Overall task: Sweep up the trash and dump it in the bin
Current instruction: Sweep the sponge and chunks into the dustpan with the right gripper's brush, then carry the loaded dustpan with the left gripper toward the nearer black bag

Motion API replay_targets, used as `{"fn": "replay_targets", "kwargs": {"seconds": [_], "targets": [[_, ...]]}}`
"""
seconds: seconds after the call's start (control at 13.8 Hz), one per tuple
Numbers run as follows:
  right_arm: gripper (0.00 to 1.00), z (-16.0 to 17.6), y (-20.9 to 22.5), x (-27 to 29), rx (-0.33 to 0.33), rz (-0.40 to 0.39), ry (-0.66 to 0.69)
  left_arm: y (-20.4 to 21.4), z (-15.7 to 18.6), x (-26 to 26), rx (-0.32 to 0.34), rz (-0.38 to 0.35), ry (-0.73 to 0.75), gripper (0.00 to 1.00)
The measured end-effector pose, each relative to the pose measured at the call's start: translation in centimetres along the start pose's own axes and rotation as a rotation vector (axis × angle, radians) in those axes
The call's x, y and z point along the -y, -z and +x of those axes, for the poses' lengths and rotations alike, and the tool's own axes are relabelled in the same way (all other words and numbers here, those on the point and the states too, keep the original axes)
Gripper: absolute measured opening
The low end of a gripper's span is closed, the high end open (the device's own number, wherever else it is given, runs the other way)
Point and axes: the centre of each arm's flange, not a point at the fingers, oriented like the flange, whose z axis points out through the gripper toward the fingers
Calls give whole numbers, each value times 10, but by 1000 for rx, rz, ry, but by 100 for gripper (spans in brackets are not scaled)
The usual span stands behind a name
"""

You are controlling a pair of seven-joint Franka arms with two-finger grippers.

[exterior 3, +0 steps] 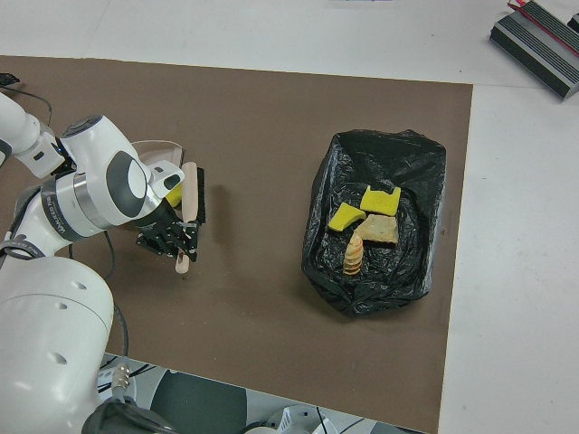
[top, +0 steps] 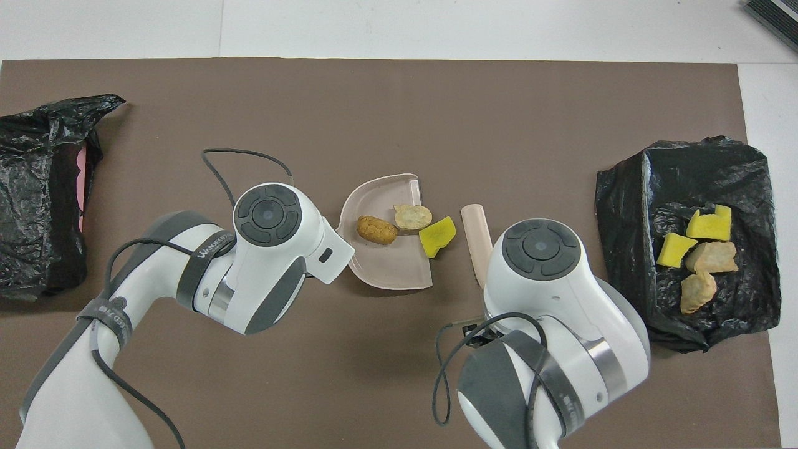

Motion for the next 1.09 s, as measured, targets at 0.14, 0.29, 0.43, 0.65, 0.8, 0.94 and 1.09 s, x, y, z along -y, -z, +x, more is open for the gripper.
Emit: {"fn": "replay_targets", "kwargs": {"seconds": [0.14,0.29,0.43,0.65,0.8,0.94,1.09], "targets": [[27,7,-14,21,3,-1,28,0,4,-3,-1,0,-8,31],[27,11,-20,45,-4,46,13,1,9,-6,-2,0,-18,31],[27,10,-16,65,-5,120,-9,0,9,-6,-2,0,-19,31],[27,8,6,88,-35,154,-44,0,9,-6,-2,0,-19,31],[27,7,21,93,-55,166,-65,0,7,-5,-3,1,-22,31],[27,4,42,77,-72,175,-95,0,6,-4,-15,-7,-20,31],[27,-8,68,43,-83,185,-147,0,-3,3,-62,-29,-25,31]]}}
